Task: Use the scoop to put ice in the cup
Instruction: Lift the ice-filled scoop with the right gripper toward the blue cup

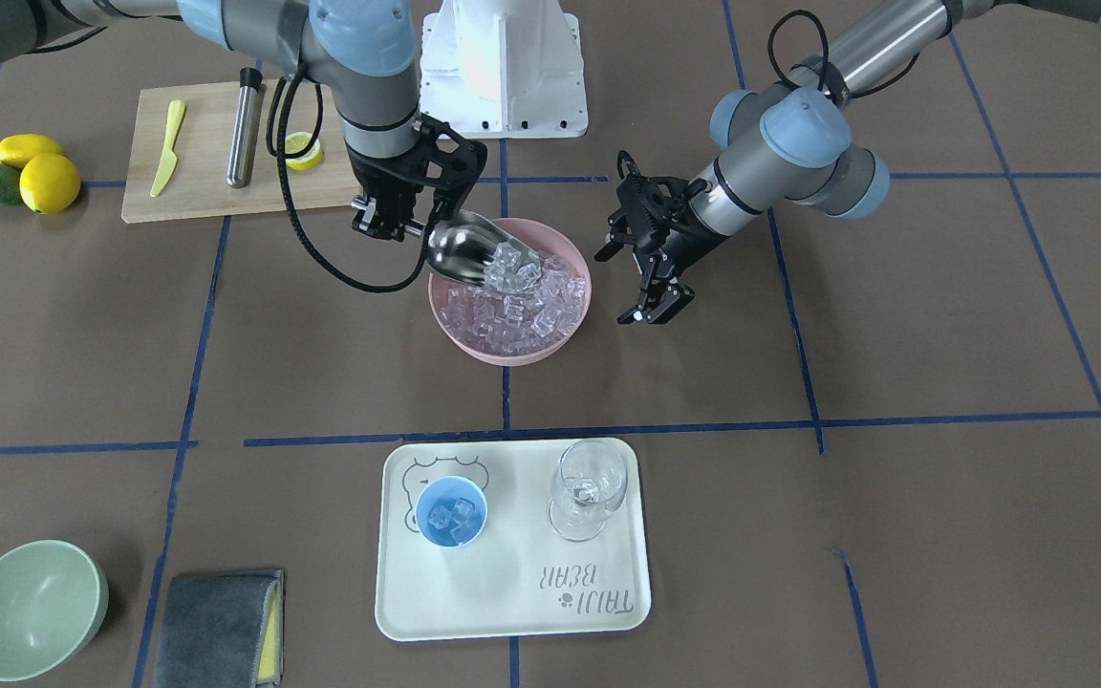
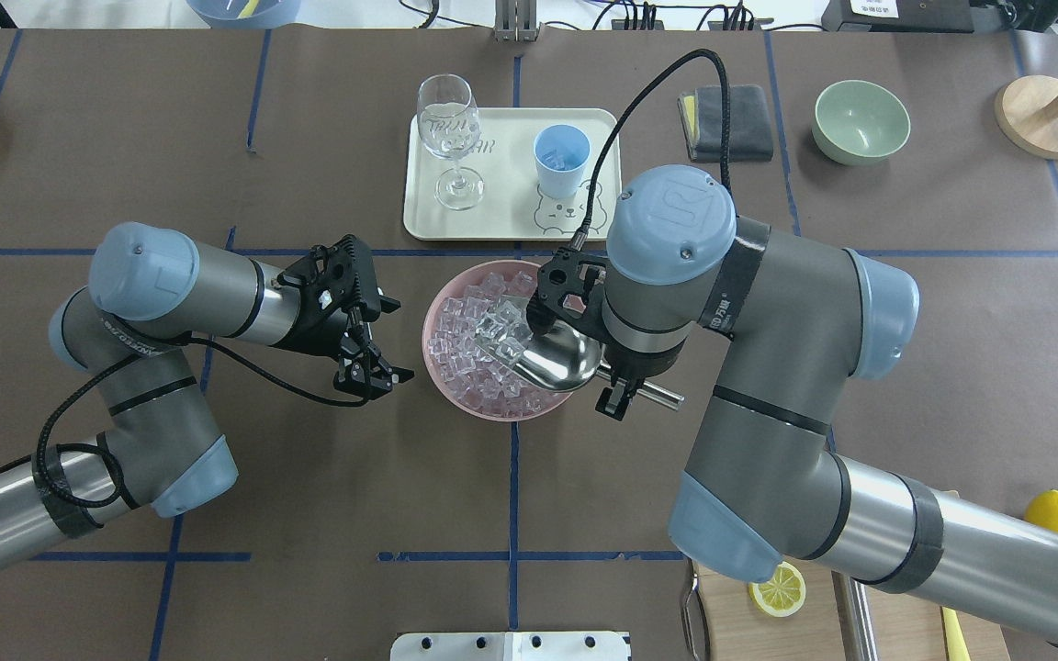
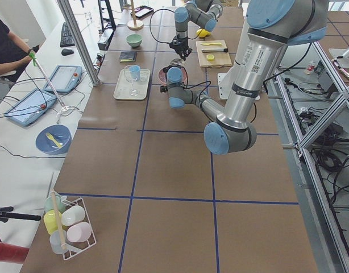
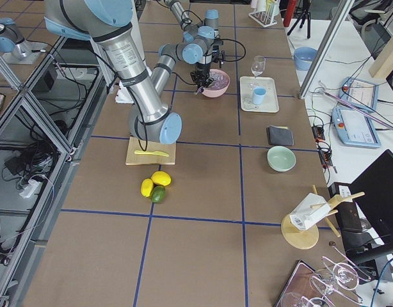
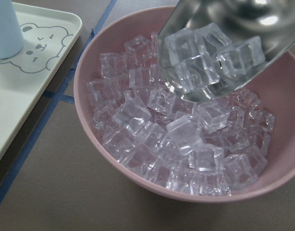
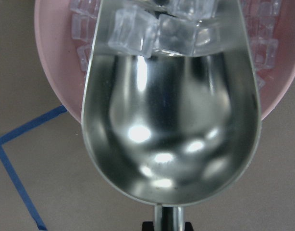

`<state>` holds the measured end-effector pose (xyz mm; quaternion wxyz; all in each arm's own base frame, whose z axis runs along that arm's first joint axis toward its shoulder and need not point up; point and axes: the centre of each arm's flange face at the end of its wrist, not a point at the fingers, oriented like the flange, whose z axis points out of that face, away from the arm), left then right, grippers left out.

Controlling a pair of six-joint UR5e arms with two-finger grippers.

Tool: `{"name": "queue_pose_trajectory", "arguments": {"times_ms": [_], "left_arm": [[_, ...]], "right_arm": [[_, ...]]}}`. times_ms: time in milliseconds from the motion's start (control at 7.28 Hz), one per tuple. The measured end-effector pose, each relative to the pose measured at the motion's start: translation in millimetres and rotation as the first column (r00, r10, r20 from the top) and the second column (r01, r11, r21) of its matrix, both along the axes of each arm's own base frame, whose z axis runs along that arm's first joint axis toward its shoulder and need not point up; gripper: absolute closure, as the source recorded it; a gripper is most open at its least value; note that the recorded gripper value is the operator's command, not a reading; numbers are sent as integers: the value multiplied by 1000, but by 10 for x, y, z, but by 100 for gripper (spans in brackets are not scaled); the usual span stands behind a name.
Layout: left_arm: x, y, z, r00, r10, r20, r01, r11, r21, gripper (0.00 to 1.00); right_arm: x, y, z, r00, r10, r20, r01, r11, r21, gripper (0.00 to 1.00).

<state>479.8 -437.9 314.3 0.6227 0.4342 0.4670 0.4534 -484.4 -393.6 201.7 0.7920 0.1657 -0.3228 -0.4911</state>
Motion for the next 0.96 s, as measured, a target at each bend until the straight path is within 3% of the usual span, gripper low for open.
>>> {"name": "queue_pose_trajectory", "arguments": {"times_ms": [137, 412, 962], "left_arm": [[-9, -1, -12, 1000, -1, -2, 1, 1000, 1, 0], [-18, -5, -12, 1000, -2, -2, 2, 1000, 1, 0], [-23, -10, -16, 1000, -3, -3, 3, 1000, 2, 0]], "right_arm": [[92, -61, -3, 999, 23, 23, -22, 999, -23, 100], [320, -282, 7, 993, 120, -8, -120, 987, -111, 100], [516, -994, -146, 954, 283, -102, -300, 916, -266, 100]]}}
